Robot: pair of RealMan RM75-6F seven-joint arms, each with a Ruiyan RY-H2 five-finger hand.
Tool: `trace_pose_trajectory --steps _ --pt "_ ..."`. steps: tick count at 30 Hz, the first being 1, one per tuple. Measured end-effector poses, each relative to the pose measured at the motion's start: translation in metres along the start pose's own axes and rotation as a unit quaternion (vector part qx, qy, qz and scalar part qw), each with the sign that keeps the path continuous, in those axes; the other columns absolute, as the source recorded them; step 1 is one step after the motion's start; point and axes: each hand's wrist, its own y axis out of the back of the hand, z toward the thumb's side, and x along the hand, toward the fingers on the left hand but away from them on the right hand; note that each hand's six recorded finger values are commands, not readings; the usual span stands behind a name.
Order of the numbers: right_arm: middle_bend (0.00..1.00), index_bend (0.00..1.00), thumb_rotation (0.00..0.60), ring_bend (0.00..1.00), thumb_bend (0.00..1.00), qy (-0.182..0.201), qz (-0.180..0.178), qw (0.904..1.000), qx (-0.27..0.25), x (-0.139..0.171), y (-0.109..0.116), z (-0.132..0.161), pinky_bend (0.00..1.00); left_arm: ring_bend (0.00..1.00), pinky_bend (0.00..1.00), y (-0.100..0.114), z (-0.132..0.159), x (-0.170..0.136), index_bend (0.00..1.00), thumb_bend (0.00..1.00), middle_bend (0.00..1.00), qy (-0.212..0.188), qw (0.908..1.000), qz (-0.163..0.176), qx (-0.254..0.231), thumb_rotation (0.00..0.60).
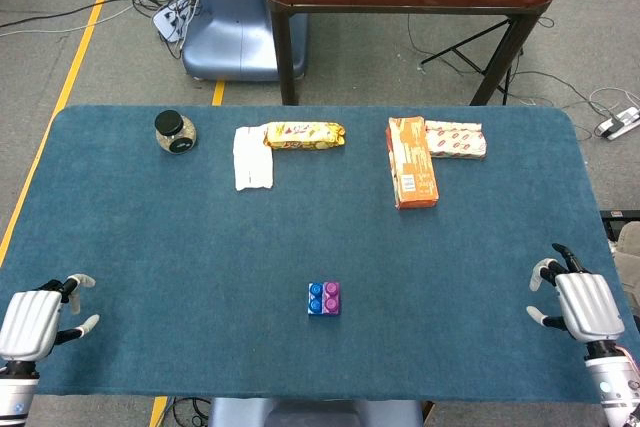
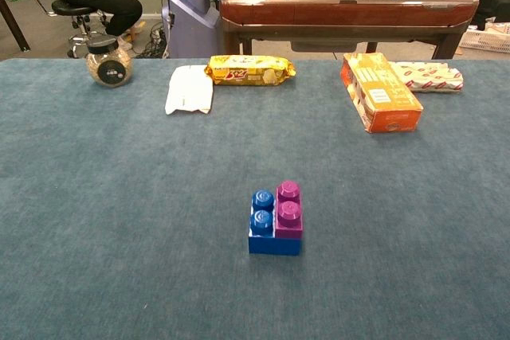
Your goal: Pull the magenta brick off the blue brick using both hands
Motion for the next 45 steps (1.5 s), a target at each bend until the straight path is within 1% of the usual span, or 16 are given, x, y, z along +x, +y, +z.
trace_pose_trajectory --steps 2,5,7,8,9,11,12,13,15,16,19,22,26,32,37,45 --pt "0.39 0.57 0.6 0.38 0.1 0.001 0.001 1.0 -0.004 -0.001 0.0 0.001 0.49 0.55 0.71 0.001 0.0 -0.001 0.53 0.08 0.67 0.001 1.0 0.002 -0.001 0.6" --pt "0.38 0.57 0.6 0.38 0.1 0.006 -0.006 0.9999 -0.006 -0.005 0.001 0.003 0.49 0.55 0.71 0.001 -0.001 -0.002 0.53 0.08 0.67 0.003 1.0 0.004 -0.005 0.6" --pt "0.38 0.57 0.6 0.38 0.09 0.014 -0.008 0.9998 -0.008 -0.01 0.003 0.009 0.49 0.55 0.71 0.001 -0.002 -0.003 0.53 0.08 0.67 0.003 1.0 0.002 -0.003 0.6" --pt "0.4 0.56 0.6 0.4 0.08 0.019 -0.009 0.9997 -0.009 -0.013 0.004 0.012 0.5 0.55 0.71 0.0 -0.002 -0.004 0.53 0.08 0.67 0.004 1.0 0.0 0.0 0.6" --pt "0.43 0.54 0.6 0.45 0.05 0.025 -0.009 0.9996 -0.009 -0.015 0.005 0.016 0.54 0.55 0.71 -0.001 -0.003 -0.004 0.53 0.08 0.67 0.005 1.0 -0.001 0.001 0.6" --pt "0.56 0.46 0.6 0.61 0.01 0.042 -0.008 0.9991 -0.008 -0.022 0.006 0.027 0.65 0.55 0.71 -0.002 -0.003 -0.005 0.53 0.08 0.67 0.007 1.0 -0.003 -0.001 0.6" --pt "0.64 0.4 0.6 0.68 0.0 0.049 -0.006 0.9988 -0.008 -0.025 0.006 0.032 0.7 0.55 0.71 -0.003 -0.003 -0.005 0.53 0.08 0.67 0.007 1.0 -0.003 -0.002 0.6" --pt "0.68 0.34 0.6 0.73 0.0 0.058 0.0 0.9983 -0.007 -0.028 0.006 0.039 0.74 0.55 0.71 -0.003 -0.004 -0.006 0.53 0.08 0.67 0.007 1.0 -0.002 -0.002 0.6" --pt "0.75 0.23 0.6 0.81 0.0 0.076 0.013 0.997 -0.008 -0.032 0.004 0.051 0.8 0.55 0.71 -0.005 -0.004 -0.008 0.53 0.08 0.67 0.005 1.0 -0.003 0.002 0.6" --pt "0.78 0.18 0.6 0.84 0.0 0.091 0.022 0.9956 -0.009 -0.036 0.004 0.062 0.83 0.55 0.71 -0.006 -0.005 -0.008 0.53 0.08 0.67 0.004 1.0 -0.005 0.005 0.6" --pt "0.83 0.09 0.6 0.89 0.0 0.134 0.035 0.9903 -0.009 -0.045 0.006 0.093 0.87 0.55 0.71 -0.009 -0.008 -0.012 0.53 0.08 0.67 0.003 0.9999 -0.009 0.013 0.6" --pt "0.85 0.06 0.6 0.91 0.0 0.174 0.033 0.9842 -0.008 -0.054 0.009 0.123 0.88 0.54 0.71 -0.01 -0.01 -0.014 0.53 0.08 0.67 0.006 0.9999 -0.008 0.009 0.6" --pt "0.86 0.05 0.6 0.91 0.0 0.217 0.034 0.9754 -0.015 -0.062 0.008 0.159 0.89 0.54 0.71 -0.013 -0.015 -0.02 0.53 0.08 0.67 0.012 0.9998 -0.013 0.011 0.6" --pt "0.86 0.04 0.6 0.91 0.0 0.275 0.052 0.96 -0.015 -0.069 -0.003 0.205 0.89 0.54 0.71 -0.018 -0.019 -0.024 0.53 0.08 0.67 0.02 0.9996 -0.018 0.01 0.6" --pt "0.86 0.04 0.6 0.91 0.0 0.307 0.062 0.9497 -0.009 -0.07 -0.016 0.233 0.89 0.54 0.71 -0.019 -0.014 -0.022 0.53 0.08 0.67 0.014 0.9997 -0.019 0.01 0.6" --pt "0.87 0.02 0.6 0.92 0.0 0.334 0.075 0.9397 -0.001 -0.065 -0.034 0.259 0.89 0.54 0.71 -0.023 -0.007 -0.018 0.53 0.08 0.67 0.003 0.9997 -0.024 0.009 0.6"
